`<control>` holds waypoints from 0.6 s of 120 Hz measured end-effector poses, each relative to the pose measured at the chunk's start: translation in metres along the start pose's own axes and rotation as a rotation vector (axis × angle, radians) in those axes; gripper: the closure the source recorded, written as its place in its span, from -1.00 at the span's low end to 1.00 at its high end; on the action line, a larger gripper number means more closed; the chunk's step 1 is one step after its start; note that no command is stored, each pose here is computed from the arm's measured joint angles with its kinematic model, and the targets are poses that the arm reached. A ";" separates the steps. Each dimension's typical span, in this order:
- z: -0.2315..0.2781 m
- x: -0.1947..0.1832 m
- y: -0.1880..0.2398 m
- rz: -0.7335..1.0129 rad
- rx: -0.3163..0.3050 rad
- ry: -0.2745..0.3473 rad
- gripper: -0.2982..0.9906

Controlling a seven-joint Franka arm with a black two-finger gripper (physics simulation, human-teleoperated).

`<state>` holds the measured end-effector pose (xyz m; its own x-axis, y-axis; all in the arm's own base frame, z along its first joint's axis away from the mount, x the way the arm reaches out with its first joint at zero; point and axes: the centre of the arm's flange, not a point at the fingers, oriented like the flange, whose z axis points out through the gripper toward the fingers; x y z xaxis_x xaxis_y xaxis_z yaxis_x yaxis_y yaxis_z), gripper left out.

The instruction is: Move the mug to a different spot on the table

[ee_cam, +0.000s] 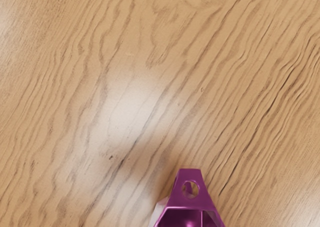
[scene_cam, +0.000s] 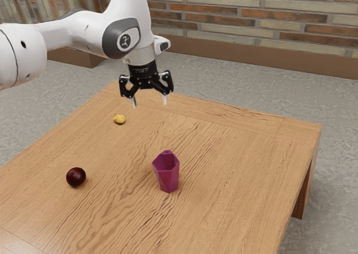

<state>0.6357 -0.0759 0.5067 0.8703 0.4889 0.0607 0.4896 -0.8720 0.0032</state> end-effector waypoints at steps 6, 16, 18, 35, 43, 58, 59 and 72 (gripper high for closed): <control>0.017 0.003 0.006 -0.017 -0.009 -0.012 -0.51; 0.036 0.002 0.013 -0.044 -0.025 -0.026 -0.51; 0.040 0.001 0.014 -0.048 -0.027 -0.027 -0.51; 0.076 0.000 0.021 -0.083 -0.024 -0.044 -0.51; 0.100 -0.004 0.025 -0.091 -0.008 -0.060 -0.52; 0.137 -0.007 0.025 -0.110 0.020 -0.081 -0.52; 0.138 -0.008 0.025 -0.111 0.020 -0.081 -0.52; 0.154 -0.010 0.025 -0.123 0.033 -0.089 -0.52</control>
<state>0.6475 -0.0984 0.3520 0.8040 0.5941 -0.0269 0.5934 -0.8044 -0.0281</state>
